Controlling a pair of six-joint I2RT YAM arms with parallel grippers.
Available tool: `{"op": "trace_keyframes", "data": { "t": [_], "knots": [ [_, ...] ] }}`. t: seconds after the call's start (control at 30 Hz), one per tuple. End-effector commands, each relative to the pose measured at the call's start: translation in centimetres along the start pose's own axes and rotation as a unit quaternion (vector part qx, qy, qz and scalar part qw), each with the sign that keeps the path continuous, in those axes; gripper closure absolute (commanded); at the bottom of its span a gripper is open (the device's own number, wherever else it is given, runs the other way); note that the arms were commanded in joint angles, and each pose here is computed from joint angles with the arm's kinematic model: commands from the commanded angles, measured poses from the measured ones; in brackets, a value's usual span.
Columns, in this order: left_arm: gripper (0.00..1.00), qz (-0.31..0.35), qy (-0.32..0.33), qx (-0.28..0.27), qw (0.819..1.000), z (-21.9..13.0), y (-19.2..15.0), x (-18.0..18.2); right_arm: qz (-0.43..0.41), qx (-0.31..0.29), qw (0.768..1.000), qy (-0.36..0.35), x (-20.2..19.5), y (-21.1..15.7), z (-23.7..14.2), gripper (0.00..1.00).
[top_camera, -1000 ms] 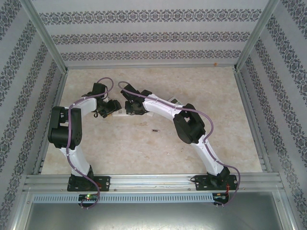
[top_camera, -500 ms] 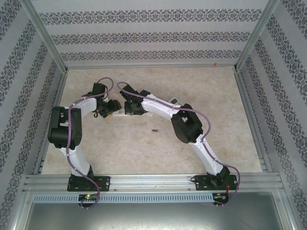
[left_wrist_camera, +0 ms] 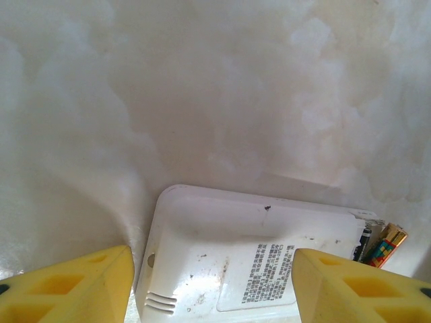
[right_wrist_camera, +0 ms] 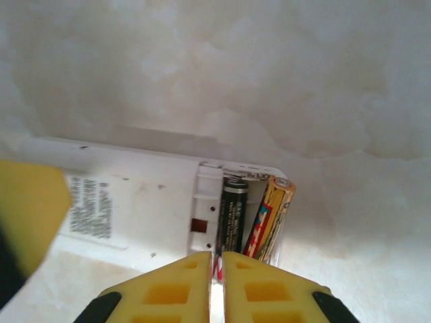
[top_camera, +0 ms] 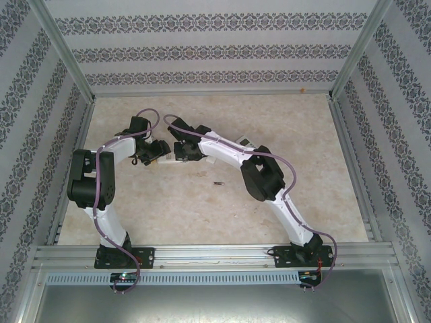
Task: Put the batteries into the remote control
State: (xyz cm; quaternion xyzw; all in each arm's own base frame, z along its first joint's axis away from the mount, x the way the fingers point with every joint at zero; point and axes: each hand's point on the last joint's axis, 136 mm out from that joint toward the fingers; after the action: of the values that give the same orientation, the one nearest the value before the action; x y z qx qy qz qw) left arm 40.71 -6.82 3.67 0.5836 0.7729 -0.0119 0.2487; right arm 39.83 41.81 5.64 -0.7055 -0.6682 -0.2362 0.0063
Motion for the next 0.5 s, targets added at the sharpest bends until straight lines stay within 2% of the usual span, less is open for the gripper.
{"op": "trace_keyframes", "data": {
  "t": [0.0, 0.1, 0.23, 0.47],
  "knots": [
    [0.36, 0.014, -0.007, -0.005, 1.000, -0.2, 0.1, -0.2, 0.008, -0.056, 0.998, 0.022, 0.9, 2.7, -5.4, 0.82],
    [0.35, 0.016, -0.006, -0.005, 1.000, -0.3, 0.0, -0.2, 0.037, -0.067, 0.997, -0.011, -1.6, 3.0, -4.7, 0.77],
    [0.36, 0.017, -0.007, -0.004, 1.000, -0.2, 0.0, -0.2, 0.049, -0.037, 0.998, -0.008, -2.4, 2.3, -2.7, 0.69],
    [0.36, 0.015, -0.008, -0.004, 1.000, -0.2, 0.0, -0.2, 0.057, -0.004, 0.998, 0.010, -1.3, 1.5, -0.3, 0.69]
  ]
}}
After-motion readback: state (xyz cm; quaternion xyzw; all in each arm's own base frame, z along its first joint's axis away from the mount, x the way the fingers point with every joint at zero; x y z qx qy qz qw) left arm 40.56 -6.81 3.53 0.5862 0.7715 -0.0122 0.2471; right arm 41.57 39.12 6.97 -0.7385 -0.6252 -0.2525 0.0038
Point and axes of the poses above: each hand's point on the last joint's axis, 136 mm out from that joint toward the fingers, its own z axis out along the fingers, its own x axis along the line the jaws close on, y = z × x, and after that the axes turned 8 degrees about z, right-handed
